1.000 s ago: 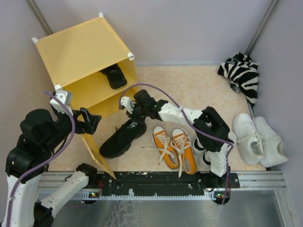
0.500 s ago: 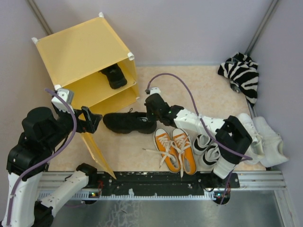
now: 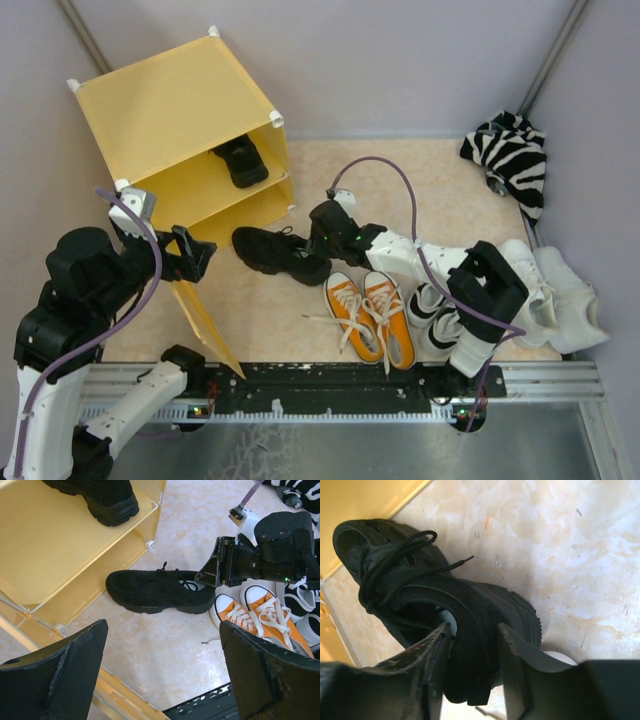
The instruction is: Place and organize the shoes in the shoe cabinet
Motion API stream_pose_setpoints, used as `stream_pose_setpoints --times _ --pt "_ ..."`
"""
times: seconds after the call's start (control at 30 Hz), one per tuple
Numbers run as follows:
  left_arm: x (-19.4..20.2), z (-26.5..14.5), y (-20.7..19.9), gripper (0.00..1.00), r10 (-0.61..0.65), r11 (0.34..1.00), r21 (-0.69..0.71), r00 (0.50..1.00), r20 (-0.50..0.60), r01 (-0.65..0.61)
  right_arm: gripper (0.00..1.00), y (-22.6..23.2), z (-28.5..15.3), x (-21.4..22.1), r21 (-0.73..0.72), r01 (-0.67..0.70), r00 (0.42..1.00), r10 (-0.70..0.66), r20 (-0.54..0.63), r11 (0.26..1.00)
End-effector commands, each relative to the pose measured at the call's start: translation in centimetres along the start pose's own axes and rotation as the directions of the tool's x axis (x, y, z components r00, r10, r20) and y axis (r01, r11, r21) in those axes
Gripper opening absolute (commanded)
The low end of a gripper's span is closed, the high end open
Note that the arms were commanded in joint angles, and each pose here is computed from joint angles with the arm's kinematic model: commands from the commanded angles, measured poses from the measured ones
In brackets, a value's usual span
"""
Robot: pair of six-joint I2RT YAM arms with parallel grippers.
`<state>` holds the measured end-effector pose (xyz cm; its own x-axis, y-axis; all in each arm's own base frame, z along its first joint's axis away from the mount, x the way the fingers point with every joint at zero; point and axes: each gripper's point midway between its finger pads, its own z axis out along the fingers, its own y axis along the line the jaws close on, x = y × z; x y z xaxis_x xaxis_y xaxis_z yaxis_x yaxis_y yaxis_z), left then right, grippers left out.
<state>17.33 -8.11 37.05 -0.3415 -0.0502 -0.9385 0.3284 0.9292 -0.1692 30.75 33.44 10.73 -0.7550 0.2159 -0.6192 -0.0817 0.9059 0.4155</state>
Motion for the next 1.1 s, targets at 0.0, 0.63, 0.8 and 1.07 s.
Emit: stream_pose_setpoints --times 0.0,0.63,0.8,1.07 --pt "0.5 0.1 0.0 0.99 0.000 1.000 0.004 1.000 -0.009 0.000 0.49 1.2 -0.4 0.8 -0.044 0.088 0.995 -0.089 -0.033 0.995" --pt "1.0 0.7 0.4 0.99 0.015 1.000 -0.015 1.000 -0.019 -0.016 0.90 -1.0 -0.7 1.8 -0.109 0.695 0.688 -0.702 -0.184 0.710" --pt "1.0 1.0 0.5 0.99 0.020 1.000 -0.016 0.999 -0.024 -0.021 0.90 -2.3 -0.1 3.1 -0.145 0.683 0.684 -0.696 -0.220 0.716" --pt "0.7 1.1 0.4 0.99 0.016 1.000 -0.016 1.000 -0.022 -0.017 0.67 -2.2 1.2 6.0 -0.272 0.667 0.661 -0.719 -0.215 0.694"
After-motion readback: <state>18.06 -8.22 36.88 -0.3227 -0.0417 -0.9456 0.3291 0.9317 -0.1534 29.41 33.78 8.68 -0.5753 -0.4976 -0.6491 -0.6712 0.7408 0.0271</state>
